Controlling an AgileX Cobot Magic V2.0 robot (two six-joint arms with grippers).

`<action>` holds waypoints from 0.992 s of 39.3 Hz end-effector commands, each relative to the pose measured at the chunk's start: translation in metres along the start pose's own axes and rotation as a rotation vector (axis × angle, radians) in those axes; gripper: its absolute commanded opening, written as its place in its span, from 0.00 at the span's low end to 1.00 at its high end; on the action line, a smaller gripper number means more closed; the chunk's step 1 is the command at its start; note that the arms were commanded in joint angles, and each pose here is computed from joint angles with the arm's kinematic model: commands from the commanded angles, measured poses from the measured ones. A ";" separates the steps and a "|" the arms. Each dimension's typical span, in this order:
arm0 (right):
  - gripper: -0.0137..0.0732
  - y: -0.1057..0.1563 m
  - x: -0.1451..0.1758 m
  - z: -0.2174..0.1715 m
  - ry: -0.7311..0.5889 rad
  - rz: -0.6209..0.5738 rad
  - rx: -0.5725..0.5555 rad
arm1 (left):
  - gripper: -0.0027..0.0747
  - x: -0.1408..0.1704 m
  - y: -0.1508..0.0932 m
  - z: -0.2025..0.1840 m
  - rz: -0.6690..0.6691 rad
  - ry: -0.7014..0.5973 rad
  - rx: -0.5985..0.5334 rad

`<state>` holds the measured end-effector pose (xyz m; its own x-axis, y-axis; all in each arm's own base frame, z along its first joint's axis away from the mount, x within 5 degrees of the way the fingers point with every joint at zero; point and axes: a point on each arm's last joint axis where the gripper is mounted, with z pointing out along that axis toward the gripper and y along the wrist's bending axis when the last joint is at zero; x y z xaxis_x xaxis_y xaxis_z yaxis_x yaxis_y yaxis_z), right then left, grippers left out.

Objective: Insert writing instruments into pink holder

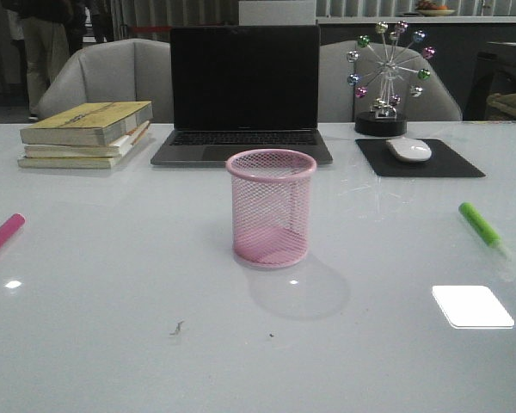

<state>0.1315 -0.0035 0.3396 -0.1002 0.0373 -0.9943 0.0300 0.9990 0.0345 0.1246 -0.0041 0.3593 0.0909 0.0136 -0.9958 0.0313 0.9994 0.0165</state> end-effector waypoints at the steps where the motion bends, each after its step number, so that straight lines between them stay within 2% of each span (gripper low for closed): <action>1: 0.21 0.000 -0.010 0.014 -0.027 -0.012 -0.001 | 0.36 -0.009 0.000 0.014 -0.044 -0.038 -0.005; 4: 0.29 0.000 -0.001 0.023 0.058 -0.012 0.002 | 0.47 -0.003 0.001 0.022 -0.073 0.000 -0.008; 6: 0.41 0.000 0.006 0.028 0.125 -0.012 0.004 | 0.53 0.002 0.000 0.028 -0.073 0.029 -0.007; 9: 0.61 0.000 0.013 0.034 0.193 -0.012 0.007 | 0.55 0.010 0.000 0.037 -0.072 0.081 -0.007; 12: 0.70 -0.001 0.018 0.040 0.230 -0.013 0.008 | 0.55 0.017 0.000 0.045 -0.072 0.121 -0.008; 17: 0.70 -0.001 0.025 0.048 0.272 -0.013 0.009 | 0.54 0.030 0.000 0.057 -0.157 0.189 -0.020; 26: 0.70 -0.001 0.034 0.060 0.389 0.012 0.011 | 0.55 0.044 -0.002 0.063 -0.161 0.300 -0.011; 39: 0.70 0.001 0.007 0.107 0.542 0.026 0.012 | 0.54 0.047 -0.003 0.062 -0.157 0.333 -0.004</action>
<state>0.2207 -0.0048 0.3010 -0.6471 0.0731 -0.7589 0.0540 0.9973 0.0500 0.1872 -0.0089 0.2977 -0.3556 -0.1149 -0.9276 0.0149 0.9916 -0.1285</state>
